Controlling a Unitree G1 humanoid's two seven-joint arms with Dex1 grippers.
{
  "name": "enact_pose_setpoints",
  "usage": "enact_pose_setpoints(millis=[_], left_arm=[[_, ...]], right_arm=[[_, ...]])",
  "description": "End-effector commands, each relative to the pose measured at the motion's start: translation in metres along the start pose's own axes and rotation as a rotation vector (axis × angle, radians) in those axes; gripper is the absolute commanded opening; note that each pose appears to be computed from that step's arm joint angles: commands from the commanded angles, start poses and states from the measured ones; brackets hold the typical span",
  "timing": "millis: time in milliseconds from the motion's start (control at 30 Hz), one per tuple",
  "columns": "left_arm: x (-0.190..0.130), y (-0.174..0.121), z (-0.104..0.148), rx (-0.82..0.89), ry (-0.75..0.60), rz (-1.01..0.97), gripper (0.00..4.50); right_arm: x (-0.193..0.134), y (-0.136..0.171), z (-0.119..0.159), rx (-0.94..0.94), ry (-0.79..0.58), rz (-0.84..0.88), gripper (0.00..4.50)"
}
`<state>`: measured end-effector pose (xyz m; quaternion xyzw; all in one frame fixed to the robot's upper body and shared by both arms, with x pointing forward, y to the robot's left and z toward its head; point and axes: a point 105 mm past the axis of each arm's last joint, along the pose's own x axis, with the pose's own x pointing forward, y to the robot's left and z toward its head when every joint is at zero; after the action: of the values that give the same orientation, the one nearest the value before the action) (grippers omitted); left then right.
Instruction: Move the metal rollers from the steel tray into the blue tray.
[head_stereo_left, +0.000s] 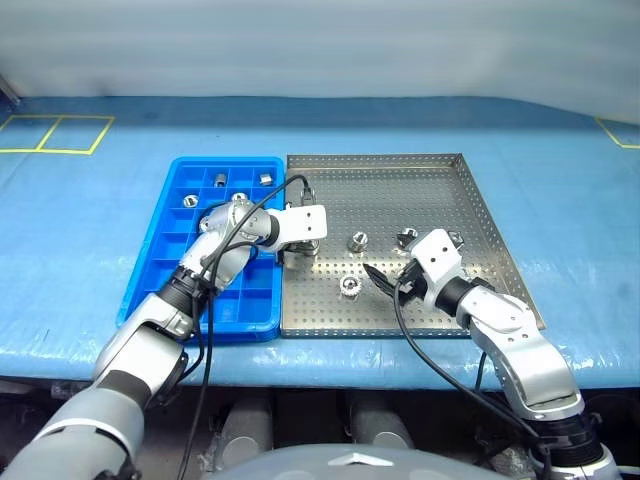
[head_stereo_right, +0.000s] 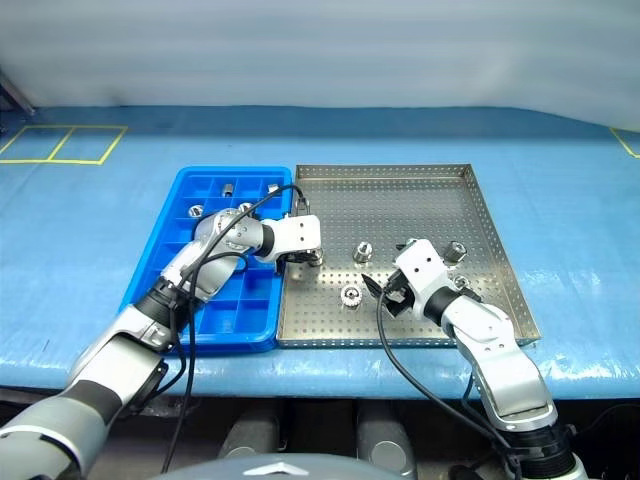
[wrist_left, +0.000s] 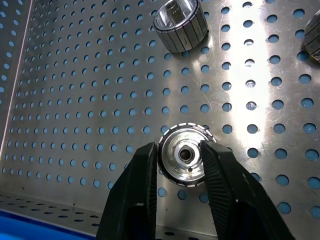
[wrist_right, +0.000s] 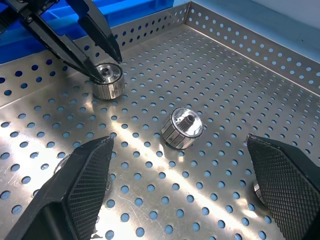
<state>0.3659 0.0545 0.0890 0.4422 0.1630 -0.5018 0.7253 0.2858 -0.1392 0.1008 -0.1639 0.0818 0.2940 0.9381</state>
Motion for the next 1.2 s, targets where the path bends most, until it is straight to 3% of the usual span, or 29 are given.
enact_pose_setpoints(millis=[33,500,633,867,1200], left_arm=[[0.009,-0.019,-0.012,-0.026,0.024,-0.064,1.4],[0.008,-0.01,-0.005,-0.084,-0.032,-0.014,1.4],[0.006,-0.007,-0.002,-0.07,-0.042,-0.014,2.32],[0.005,-0.001,0.0,-0.072,-0.037,0.013,4.44],[0.017,-0.009,-0.003,-0.073,-0.002,-0.039,4.44]], right_arm=[[0.001,-0.002,0.012,-0.026,-0.039,-0.002,4.5],[-0.001,0.0,0.012,-0.03,-0.041,0.003,4.5],[-0.001,0.0,0.012,-0.031,-0.04,0.006,4.5],[-0.001,0.0,0.011,-0.029,-0.037,0.008,4.5],[-0.002,0.0,0.011,-0.026,-0.036,-0.001,4.5]])
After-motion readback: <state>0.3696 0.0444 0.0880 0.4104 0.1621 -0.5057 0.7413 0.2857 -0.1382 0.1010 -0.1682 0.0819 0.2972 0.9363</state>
